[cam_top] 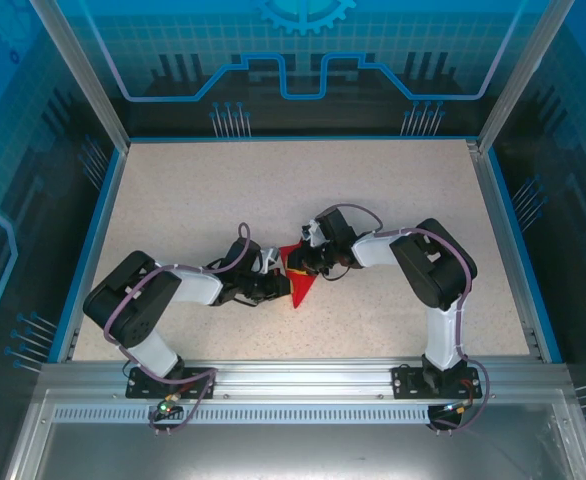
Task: Fold a paper plane with a square sheet of paper (pick it up from the middle)
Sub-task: Fourth fold the wing at the center of the table.
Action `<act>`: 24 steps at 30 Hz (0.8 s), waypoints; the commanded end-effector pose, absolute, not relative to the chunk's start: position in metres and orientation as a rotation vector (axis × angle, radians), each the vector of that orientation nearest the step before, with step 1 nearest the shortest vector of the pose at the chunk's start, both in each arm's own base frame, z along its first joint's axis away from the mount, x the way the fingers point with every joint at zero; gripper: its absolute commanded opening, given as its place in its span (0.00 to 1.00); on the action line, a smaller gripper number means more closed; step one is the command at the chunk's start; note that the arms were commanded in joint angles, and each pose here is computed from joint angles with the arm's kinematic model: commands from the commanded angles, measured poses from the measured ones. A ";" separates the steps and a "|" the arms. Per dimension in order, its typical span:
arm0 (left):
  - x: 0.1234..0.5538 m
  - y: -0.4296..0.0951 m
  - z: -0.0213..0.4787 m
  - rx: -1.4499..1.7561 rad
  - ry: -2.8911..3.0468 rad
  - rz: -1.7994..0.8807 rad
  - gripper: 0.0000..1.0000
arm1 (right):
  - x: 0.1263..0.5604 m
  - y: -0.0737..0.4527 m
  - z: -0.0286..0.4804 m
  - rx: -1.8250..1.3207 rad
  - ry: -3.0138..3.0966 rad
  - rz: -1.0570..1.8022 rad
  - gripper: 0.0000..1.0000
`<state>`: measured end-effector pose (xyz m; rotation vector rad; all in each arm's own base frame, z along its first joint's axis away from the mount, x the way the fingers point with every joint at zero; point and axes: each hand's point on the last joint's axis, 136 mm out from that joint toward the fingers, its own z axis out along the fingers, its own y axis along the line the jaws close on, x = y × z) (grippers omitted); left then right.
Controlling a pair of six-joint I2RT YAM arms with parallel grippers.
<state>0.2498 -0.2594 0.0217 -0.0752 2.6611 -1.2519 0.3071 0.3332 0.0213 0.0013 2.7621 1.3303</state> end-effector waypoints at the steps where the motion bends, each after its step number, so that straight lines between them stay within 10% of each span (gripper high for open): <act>1: 0.237 -0.267 0.020 -0.042 2.711 -1.296 0.10 | 0.299 0.327 0.004 0.008 2.814 1.300 0.20; 9: 0.243 -0.252 0.041 -0.104 2.657 -1.192 0.25 | 0.293 0.321 -0.004 -0.001 2.840 1.264 0.19; 24: 0.282 -0.230 0.067 -0.361 2.583 -1.068 0.13 | 0.292 0.321 -0.006 0.007 2.845 1.268 0.19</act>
